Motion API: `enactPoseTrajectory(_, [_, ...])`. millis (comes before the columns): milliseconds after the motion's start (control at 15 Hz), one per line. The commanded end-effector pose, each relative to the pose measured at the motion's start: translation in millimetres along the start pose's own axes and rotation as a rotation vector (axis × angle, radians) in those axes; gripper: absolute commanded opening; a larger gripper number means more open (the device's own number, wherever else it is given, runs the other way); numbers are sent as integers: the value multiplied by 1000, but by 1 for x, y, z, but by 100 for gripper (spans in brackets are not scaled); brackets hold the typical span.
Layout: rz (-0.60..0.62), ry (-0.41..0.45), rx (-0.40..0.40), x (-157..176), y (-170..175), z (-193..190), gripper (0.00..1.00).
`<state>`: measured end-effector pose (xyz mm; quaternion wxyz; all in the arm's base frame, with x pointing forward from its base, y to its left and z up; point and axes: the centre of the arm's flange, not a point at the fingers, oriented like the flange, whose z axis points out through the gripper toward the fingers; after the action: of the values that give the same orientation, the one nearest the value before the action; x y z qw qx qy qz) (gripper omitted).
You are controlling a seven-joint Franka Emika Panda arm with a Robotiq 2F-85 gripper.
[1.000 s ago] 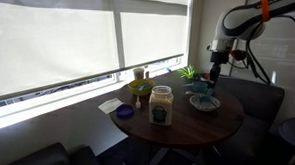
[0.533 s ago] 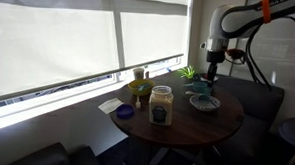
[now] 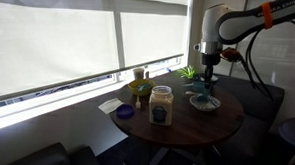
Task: Pick up the blue measuring spoon from the white bowl and scoop one spoonful of sugar, pour the sugar into the white bowl and put the blue measuring spoon in the clear container of sugar
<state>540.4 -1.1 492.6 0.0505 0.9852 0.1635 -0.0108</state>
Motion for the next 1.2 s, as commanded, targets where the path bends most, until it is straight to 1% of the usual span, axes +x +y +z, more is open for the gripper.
enactPoseTrajectory(0, [-26, -18, -116, 13, -17, -2, 2])
enactPoseTrajectory(200, [-60, -34, -184, 20, -34, -2, 2])
enactPoseTrajectory(600, [-111, -64, -291, 30, -70, -3, 2])
enactPoseTrajectory(1000, [-113, -123, -448, 32, -93, -3, 2])
enactPoseTrajectory(1133, [-120, -135, -482, 31, -101, -4, 2])
